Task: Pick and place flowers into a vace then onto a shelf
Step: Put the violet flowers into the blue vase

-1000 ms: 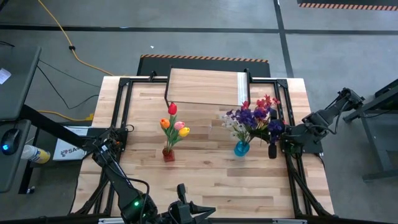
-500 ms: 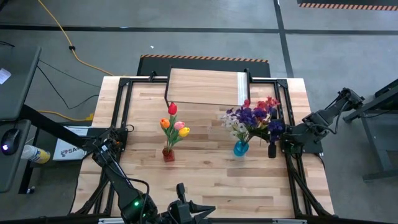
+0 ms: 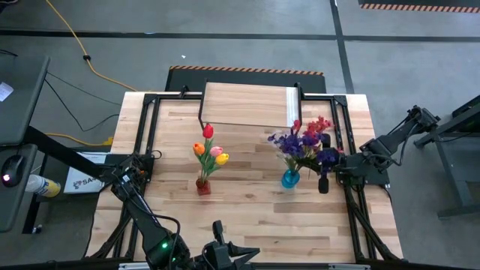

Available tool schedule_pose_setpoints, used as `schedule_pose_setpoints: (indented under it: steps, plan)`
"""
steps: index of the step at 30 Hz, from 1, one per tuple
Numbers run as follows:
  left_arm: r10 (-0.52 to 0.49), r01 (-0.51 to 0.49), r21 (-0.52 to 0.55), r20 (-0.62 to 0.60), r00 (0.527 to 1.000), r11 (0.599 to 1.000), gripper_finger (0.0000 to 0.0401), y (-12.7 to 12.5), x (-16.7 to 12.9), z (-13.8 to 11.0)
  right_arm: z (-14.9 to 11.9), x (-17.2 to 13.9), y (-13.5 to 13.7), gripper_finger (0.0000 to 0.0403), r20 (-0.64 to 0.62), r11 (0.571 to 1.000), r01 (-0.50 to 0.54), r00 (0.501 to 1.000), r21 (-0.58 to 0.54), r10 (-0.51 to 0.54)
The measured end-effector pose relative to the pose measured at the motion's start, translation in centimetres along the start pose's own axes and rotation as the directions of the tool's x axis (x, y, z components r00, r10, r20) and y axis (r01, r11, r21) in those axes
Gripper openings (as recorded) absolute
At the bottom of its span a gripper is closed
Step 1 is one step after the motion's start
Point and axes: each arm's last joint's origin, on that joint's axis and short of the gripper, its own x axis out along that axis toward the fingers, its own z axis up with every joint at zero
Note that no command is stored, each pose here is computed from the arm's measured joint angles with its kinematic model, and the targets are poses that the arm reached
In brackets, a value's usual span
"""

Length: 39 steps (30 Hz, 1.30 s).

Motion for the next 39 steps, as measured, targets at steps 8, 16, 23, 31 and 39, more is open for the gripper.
schedule_pose_setpoints:
  steps: [8, 16, 23, 31, 39]
  plan:
    - [0.000, 0.000, 0.000, 0.000, 1.000, 1.000, 0.0046, 0.0, 0.0, 0.0, 0.0, 0.0, 0.0, 0.0000, 0.007, 1.000, 0.009, 1.000, -0.011, -0.009]
    - [-0.001, 0.001, 0.000, 0.000, 1.000, 1.000, 0.0046, 0.0, 0.0, 0.0, -0.6, 0.2, 0.0, 0.0000, -0.010, 1.000, 0.008, 1.000, 0.004, -0.008]
    - [-0.001, 0.001, 0.000, -0.001, 1.000, 1.000, 0.0046, 0.0, 0.0, 0.0, -0.6, 0.2, 0.1, 0.0000, -0.016, 1.000, -0.009, 1.000, 0.002, 0.009]
    - [-0.001, 0.001, 0.000, -0.001, 1.000, 1.000, 0.0046, 0.0, 0.0, 0.0, -1.0, 0.2, 0.0, 0.0000, -0.049, 1.000, -0.011, 0.999, 0.004, 0.011]
    - [-0.001, 0.001, 0.005, -0.001, 1.000, 1.000, 0.0046, 0.0, 0.0, 0.0, -1.1, 0.2, 0.0, 0.0000, -0.064, 1.000, -0.018, 0.998, 0.013, 0.019]
